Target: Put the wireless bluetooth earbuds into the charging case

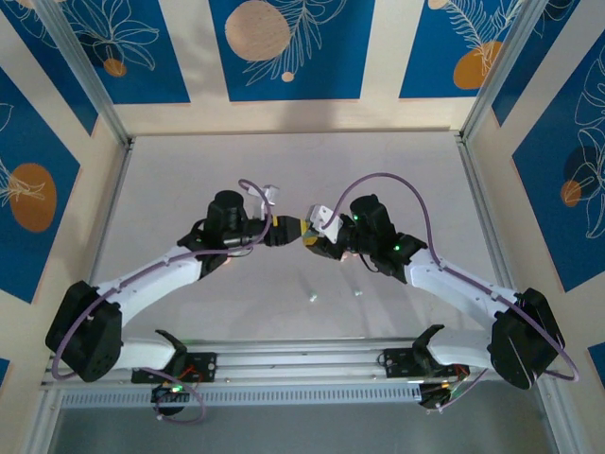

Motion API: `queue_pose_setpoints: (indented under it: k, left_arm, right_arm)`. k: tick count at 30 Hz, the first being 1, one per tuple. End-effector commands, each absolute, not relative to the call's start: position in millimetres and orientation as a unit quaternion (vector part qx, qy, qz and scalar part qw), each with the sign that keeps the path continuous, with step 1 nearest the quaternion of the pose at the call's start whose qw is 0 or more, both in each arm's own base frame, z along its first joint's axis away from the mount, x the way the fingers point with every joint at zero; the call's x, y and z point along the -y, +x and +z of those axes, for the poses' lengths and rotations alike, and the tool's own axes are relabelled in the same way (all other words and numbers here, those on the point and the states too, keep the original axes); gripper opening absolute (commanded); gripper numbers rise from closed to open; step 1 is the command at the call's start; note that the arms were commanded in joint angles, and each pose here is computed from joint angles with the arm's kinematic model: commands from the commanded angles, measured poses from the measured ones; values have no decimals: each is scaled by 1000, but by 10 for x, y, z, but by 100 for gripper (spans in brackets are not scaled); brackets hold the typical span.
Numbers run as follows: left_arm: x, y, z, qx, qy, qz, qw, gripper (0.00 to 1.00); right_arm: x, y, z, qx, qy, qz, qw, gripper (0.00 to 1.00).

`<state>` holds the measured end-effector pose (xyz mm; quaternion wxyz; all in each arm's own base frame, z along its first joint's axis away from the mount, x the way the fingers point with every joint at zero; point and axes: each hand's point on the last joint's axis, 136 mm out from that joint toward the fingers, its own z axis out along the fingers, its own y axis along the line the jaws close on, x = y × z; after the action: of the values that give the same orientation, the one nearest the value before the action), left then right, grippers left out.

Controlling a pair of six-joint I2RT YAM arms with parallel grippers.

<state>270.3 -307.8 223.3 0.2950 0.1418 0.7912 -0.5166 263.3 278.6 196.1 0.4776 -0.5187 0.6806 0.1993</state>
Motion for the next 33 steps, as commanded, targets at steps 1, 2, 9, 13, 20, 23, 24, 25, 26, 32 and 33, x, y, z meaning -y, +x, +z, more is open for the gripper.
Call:
queue_pose_setpoints:
  k: [1,2,9,13,20,23,24,25,26,32,33]
  left_arm:
    - [3155,2684,2299,-787,162,-518,293,61]
    - [3171,2675,2295,-787,167,-520,289,59]
    - [3225,2686,2238,-793,171,-518,271,54]
    - [3238,2696,2230,-795,170,-517,269,49]
    - [3185,2738,2310,-799,144,-513,277,15]
    - [3133,2746,2506,-781,106,-542,292,10]
    - [3109,2754,2577,-771,84,-558,294,8]
    - [3094,2756,2637,-762,68,-573,294,8]
    - [3085,2751,2702,-751,53,-590,291,8]
    - [3104,2710,2855,-723,-1,-645,246,5]
    - [3102,2711,2871,-714,-11,-657,242,5]
  right_arm:
    - [-2824,2590,2085,-665,-516,213,496,34]
    - [-2830,2584,2095,-664,-516,215,497,34]
    - [-2859,2579,2162,-655,-516,220,506,34]
    - [-2872,2572,2185,-651,-518,222,508,34]
    - [-2843,2531,2262,-647,-513,223,518,42]
    - [-2740,2498,2430,-625,-480,240,568,53]
    - [-2680,2452,2497,-602,-469,253,594,56]
    - [-2630,2413,2556,-578,-465,256,620,59]
    - [-2569,2393,2595,-557,-461,250,644,61]
    - [-2415,2399,2642,-558,-456,268,639,61]
    - [-2422,2377,2682,-544,-457,277,646,62]
